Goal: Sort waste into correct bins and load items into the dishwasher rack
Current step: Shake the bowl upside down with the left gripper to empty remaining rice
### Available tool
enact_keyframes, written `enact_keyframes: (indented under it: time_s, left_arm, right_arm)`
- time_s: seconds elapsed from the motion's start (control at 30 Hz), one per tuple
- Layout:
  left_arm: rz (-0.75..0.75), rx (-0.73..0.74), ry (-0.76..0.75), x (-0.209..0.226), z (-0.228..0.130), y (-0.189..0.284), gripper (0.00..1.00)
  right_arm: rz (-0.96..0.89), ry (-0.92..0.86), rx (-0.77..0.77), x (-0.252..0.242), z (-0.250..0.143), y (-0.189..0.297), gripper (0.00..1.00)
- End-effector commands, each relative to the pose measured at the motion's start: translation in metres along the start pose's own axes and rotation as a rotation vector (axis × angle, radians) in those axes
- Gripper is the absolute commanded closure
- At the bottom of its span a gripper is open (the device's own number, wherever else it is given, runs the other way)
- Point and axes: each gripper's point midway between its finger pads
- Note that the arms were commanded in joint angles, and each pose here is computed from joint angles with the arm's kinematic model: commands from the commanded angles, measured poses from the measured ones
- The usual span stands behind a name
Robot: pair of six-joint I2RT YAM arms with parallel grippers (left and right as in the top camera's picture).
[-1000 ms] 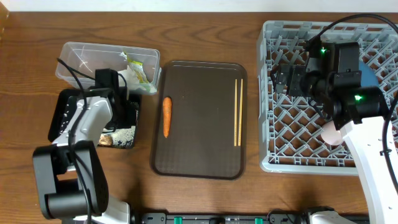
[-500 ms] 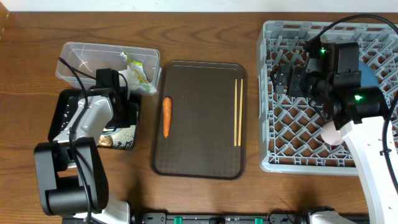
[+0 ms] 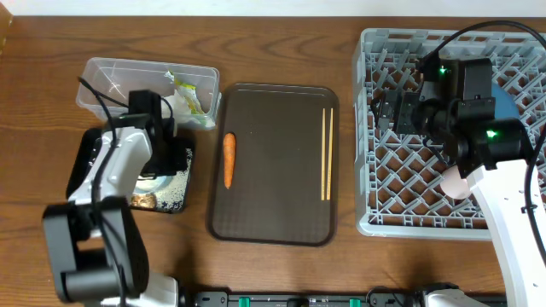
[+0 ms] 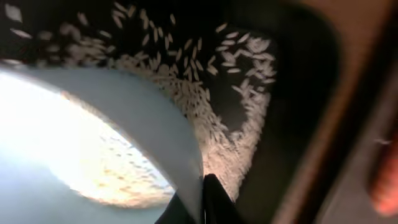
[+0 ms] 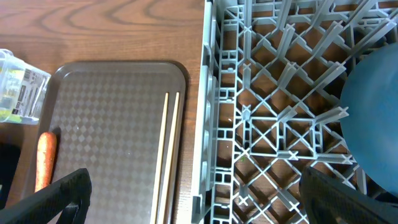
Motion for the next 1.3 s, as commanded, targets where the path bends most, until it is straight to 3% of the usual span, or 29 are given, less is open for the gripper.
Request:
enact_keyframes:
  time_s: [0.0,0.13,0.27,0.53,0.77,1.1,1.17,1.27]
  left_arm:
    - [-0.069,-0.157,0.015,-0.011,0.023,0.050,0.94]
    - [-0.259,-0.243,0.051,-0.032,0.026,0.084,0.94]
    - [-0.550,-0.287,0.097,-0.050,0.031,0.110,0.94]
    - [-1.096,-0.440,0.203,-0.032,0.038,0.151,0.94]
    - [-1.318,-0.615,0.141,-0.015,0.006,0.142,0.94]
    - [-1.234,-0.680,0.220,0.011,-0.009,0.107,0.94]
    - [-1.287,-0.659,0.274,0.012,-0.009,0.113,0.93]
    - [-1.172,-0.642,0.274,0.018,-0.010,0.092,0.94]
  right_arm:
    - [-0.010,0.010,-0.003,-0.002,0.001,0.001,0.01]
    - [-0.010,0.010,-0.003,-0.002,0.001,0.001,0.01]
    - [-0.010,0.010,-0.003,-0.002,0.001,0.001,0.01]
    - [-0.010,0.011,-0.004,-0.002,0.001,0.001,0.01]
    - [-0.008,0.012,-0.014,-0.001,0.003,0.001,0.01]
    - [-0.008,0.011,-0.010,-0.001,0.002,0.001,0.01]
    - [-0.008,0.012,-0.014,-0.001,0.004,0.001,0.01]
    - [-0.008,0.012,-0.016,-0.001,0.004,0.001,0.01]
Point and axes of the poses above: each gripper's point midway between its finger pads, its own y axis back along the fingers, its own x axis along the line the jaws close on, z = x × y, and after that the axes turned 3 degrees about y, right-handed
